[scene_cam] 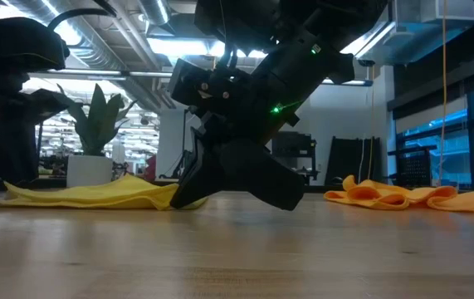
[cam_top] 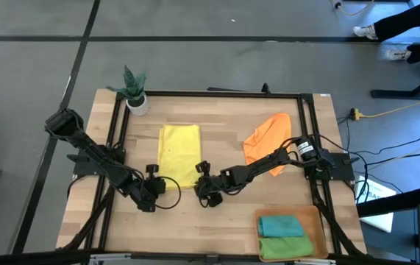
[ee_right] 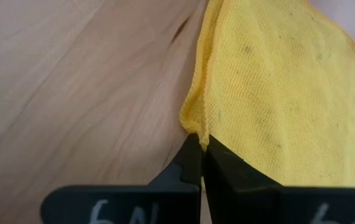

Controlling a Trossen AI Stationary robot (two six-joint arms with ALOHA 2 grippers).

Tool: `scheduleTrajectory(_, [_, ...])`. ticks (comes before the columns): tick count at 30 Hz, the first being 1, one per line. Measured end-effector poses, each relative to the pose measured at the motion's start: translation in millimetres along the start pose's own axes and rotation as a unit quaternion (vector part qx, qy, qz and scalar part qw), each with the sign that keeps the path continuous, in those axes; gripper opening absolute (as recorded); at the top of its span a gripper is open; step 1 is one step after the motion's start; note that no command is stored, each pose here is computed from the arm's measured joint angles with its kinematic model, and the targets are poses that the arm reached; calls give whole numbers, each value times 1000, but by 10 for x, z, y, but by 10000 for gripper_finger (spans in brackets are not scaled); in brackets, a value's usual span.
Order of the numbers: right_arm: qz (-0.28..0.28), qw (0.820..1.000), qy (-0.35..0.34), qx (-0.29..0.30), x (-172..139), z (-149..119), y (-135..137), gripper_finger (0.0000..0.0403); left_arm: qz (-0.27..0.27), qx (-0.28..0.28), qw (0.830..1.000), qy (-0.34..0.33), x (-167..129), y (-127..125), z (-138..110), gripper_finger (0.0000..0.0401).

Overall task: Roll microfiber towels into tight, uniform cylinder then place into a basket
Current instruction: Roll the yellow microfiber towel

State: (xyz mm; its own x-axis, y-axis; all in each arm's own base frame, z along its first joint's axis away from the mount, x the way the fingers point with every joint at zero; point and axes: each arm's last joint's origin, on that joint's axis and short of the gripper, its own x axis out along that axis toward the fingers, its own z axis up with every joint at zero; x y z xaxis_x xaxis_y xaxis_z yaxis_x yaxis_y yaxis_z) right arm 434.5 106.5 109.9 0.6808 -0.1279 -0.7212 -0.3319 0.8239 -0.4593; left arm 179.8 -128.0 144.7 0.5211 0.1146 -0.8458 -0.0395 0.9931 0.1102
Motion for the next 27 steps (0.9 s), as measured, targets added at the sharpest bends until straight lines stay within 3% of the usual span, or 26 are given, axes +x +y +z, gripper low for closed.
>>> scheduleTrajectory(7, [-1,1000,0,0,0,-1,-2,5,15,6,1000,-3,0,13,-6,100])
scheduleTrajectory(27, [-1,1000,0,0,-1,0,-3,9,59,33,997,40,96,36,-106,102])
